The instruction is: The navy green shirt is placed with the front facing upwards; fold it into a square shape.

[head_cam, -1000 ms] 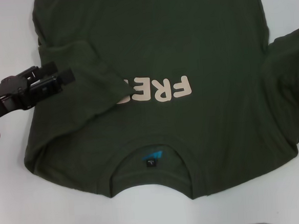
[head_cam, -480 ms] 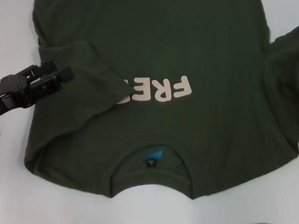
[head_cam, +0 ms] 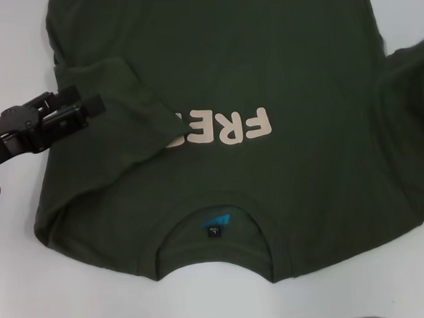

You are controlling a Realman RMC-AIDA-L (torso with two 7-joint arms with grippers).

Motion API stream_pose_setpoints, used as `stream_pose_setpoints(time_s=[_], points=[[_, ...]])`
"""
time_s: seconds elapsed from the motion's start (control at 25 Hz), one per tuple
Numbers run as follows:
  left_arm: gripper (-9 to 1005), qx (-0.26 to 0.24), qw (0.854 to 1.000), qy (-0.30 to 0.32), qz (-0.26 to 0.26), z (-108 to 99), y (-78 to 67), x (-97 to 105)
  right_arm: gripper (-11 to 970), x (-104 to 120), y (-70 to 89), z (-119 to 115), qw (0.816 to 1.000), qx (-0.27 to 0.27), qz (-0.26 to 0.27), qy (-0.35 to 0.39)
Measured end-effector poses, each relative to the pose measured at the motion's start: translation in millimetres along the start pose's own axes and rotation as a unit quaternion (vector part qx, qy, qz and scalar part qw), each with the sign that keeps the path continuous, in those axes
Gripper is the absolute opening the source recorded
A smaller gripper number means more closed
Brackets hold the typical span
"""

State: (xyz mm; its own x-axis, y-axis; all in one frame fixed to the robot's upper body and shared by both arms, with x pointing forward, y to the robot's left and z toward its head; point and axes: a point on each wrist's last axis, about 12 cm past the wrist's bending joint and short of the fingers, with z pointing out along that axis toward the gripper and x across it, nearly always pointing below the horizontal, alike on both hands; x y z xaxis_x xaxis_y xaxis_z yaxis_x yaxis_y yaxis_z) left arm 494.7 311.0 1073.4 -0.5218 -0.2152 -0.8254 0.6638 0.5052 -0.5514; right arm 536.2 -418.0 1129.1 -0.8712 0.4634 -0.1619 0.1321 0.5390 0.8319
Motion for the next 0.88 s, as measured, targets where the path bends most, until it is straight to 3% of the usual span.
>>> stream_pose_setpoints(time_s=[0.48,0.88], points=[[850,-0.002,1.0,-0.01,-0.002,-1,-0.4,0,16,20,6.3,58,0.997,-0.065,0.037,0.005],[845,-0.001,1.0,-0.013,-0.002,0,-0.6,0,15,25,2.3,81,0.993,-0.092,0.069,-0.027]])
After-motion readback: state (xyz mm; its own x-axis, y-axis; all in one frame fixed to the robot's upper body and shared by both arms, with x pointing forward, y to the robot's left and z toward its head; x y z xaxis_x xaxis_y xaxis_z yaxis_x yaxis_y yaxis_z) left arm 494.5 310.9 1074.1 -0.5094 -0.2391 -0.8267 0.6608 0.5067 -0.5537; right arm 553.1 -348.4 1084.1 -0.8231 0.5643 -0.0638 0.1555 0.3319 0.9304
